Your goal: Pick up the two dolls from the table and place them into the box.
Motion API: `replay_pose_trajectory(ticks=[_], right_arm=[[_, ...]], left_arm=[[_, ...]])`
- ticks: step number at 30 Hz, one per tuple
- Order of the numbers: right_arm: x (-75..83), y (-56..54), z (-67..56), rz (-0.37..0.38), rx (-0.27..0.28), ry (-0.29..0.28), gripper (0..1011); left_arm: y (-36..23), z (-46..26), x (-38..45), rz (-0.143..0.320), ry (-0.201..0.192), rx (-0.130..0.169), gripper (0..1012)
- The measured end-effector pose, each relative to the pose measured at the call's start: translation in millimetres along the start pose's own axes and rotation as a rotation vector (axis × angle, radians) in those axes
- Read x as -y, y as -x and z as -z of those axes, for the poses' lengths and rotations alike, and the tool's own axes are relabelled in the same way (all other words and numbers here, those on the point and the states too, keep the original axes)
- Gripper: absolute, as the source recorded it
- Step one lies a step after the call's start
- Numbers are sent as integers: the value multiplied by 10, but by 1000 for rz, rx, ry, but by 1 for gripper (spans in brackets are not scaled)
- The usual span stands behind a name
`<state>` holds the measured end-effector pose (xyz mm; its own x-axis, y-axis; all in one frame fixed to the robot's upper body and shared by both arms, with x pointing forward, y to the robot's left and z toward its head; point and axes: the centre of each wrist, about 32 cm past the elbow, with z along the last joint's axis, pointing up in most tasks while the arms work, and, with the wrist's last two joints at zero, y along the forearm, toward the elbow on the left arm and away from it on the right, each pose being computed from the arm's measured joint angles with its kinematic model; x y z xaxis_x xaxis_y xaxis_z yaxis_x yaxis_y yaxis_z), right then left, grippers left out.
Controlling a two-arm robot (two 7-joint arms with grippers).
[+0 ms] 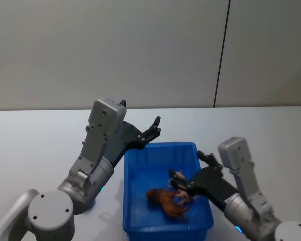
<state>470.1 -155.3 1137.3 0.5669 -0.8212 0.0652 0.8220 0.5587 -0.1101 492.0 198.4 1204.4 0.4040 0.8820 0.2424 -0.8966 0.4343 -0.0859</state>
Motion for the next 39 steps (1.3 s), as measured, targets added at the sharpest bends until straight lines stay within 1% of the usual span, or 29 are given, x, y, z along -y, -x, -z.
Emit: replay_pose_trajectory(ticks=[1, 2, 7, 13, 23, 26, 30, 39], right_arm=[[32, -5, -3, 19, 4, -5, 1001], [32, -5, -3, 19, 4, -5, 1001], [147, -27, -4, 96, 12, -14, 1001], [272, -59, 5, 170, 8, -16, 1001], [390, -89, 15, 235, 4, -13, 1001], [411, -94, 15, 246, 3, -12, 1001], [431, -97, 14, 257, 3, -12, 1001], [459, -103, 16, 273, 2, -11, 1001]], left_arm=[[0, 0, 0, 0, 0, 0, 1001], [0, 0, 0, 0, 0, 0, 1001], [0, 0, 0, 0, 0, 0, 1001], [0, 0, 0, 0, 0, 0, 1001], [-1, 4, -5, -1, -1, -1, 1001], [-1, 8, -21, -8, -6, -5, 1001], [-8, 17, -55, -24, -19, -18, 1001], [-55, 44, -195, -70, -65, -62, 1001]])
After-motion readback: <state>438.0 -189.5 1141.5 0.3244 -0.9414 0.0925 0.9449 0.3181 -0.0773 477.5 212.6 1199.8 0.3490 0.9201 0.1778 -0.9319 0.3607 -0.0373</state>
